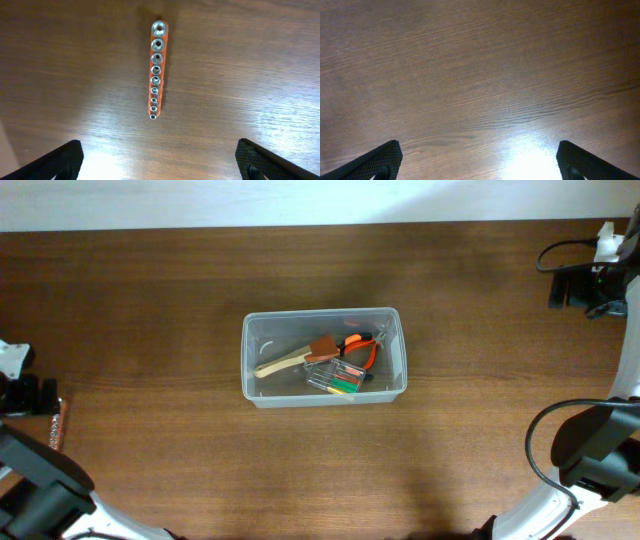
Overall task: Pack container
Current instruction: 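Raise the left gripper and move it left over the socket rail, then lower the left gripper and grasp the orange socket rail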
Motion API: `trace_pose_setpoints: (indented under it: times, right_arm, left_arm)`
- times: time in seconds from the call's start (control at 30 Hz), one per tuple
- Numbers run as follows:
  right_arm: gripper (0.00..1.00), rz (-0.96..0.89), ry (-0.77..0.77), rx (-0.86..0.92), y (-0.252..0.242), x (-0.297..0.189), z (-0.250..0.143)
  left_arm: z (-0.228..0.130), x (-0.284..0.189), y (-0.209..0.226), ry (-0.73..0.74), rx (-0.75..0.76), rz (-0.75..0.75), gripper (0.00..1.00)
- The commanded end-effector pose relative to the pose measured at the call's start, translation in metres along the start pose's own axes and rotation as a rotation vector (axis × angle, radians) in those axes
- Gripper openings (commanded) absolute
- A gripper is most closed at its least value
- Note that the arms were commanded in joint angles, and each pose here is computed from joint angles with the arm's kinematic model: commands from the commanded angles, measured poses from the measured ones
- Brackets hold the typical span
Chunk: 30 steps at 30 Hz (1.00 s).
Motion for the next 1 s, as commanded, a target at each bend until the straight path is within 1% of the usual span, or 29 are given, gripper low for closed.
trace_pose_setpoints:
  times: [0.0,0.33,0.47,0.57,0.77,0.87,0.97]
  right_arm:
    - [0.99,0.007,0.005,-0.006,0.002,0.003,-0.001]
    - [0.99,0.007,0.005,-0.006,0.002,0.003,-0.001]
    - [0.99,0.007,0.005,-0.006,0.002,0.003,-0.001]
    - [0.99,0.007,0.005,-0.006,0.002,0.003,-0.001]
    - [0.99,0.007,0.005,-0.006,0.002,0.003,-0.001]
    - [0.99,0.007,0.005,-0.006,0.002,0.003,-0.001]
    - [0.99,0.007,0.005,-0.006,0.002,0.003,-0.001]
  left_arm:
    - [-0.001,0.015,0.003,0.002,0.007,-0.047,0.99]
    - [-0.006,0.041,0.016,-0.008,-0.036,-0.089,0.99]
    - [-0.002,0.048,0.014,-0.055,0.06,-0.138,1.0]
    - [0.004,0.057,0.015,-0.083,0.07,-0.156,1.0]
    - [0.006,0.083,0.019,-0.045,0.071,-0.158,0.99]
    - [0.002,0.086,0.023,0.002,0.076,-0.125,0.99]
    - [0.002,0.087,0.029,0.028,0.05,-0.074,0.99]
Point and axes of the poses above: each gripper's point midway between its finger pads, its own x axis out along the fingers, its own y axis along the line the jaws close on, z = x × y, the point moved 6 cm from there along -x, back along the fingers, and after that the axes turned 9 degrees about x, right-handed, at the moved point
